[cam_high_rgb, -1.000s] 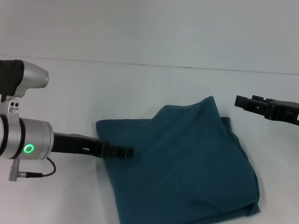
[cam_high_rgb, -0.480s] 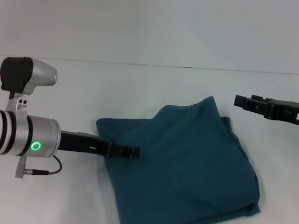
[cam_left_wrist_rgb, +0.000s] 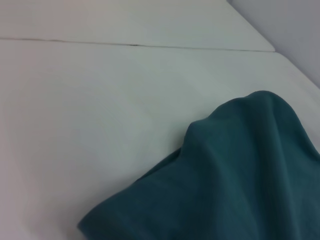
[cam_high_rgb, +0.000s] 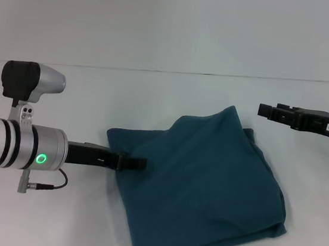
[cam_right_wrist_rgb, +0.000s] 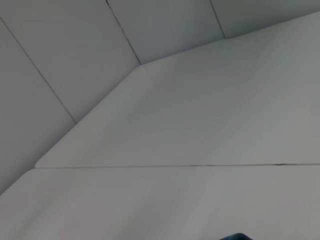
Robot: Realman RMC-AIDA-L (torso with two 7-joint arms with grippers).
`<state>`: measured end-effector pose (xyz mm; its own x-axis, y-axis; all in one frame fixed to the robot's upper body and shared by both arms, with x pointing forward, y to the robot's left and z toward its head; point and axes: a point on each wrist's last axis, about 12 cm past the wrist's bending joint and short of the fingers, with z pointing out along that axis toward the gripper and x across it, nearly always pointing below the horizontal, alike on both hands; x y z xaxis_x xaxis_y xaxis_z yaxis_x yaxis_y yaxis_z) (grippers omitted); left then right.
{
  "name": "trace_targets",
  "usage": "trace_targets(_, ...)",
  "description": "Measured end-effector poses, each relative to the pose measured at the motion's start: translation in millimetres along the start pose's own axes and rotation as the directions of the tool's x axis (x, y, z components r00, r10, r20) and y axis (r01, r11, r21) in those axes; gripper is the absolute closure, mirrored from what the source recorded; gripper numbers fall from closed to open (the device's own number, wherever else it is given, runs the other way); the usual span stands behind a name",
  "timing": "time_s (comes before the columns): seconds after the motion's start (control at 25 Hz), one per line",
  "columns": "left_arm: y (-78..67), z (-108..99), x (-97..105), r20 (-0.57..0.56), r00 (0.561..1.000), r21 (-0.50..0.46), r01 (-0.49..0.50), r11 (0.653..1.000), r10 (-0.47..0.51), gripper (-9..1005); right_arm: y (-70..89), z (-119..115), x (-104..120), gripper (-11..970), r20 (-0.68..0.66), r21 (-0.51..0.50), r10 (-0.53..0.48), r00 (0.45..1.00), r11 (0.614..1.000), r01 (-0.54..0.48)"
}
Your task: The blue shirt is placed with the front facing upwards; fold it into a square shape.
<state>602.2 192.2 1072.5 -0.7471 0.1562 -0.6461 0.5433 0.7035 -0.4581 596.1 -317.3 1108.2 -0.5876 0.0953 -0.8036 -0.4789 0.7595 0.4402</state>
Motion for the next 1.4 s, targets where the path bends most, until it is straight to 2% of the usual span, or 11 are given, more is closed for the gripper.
trace_targets(0.52, -1.2, 0, -2, 0.005, 1.000, 0.004, -0.003, 1.000, 0.003, 737, -1.4, -1, 4, 284, 0.004, 0.008, 0.008, 1.000, 1.000, -0.008)
trace_targets(0.72, -1.5, 1, -2, 0.006, 1.000, 0.005, -0.002, 1.000, 0.002, 963, -2.0, -2, 6, 285, 0.001, 0.008, 0.014, 1.000, 1.000, -0.014)
trace_targets(0.96, -1.3, 1, -3, 0.010, 1.000, 0.005, 0.000, 1.000, 0.000, 995, -2.4, -2, 7, 285, 0.000, 0.009, 0.015, 1.000, 1.000, -0.015)
trace_targets(1.4, 4.4, -6, -14, 0.030, 0.999, -0.028, -0.024, 0.999, 0.025, 994, -3.7, -6, 18, 284, -0.001, 0.014, 0.041, 0.999, 0.999, -0.041)
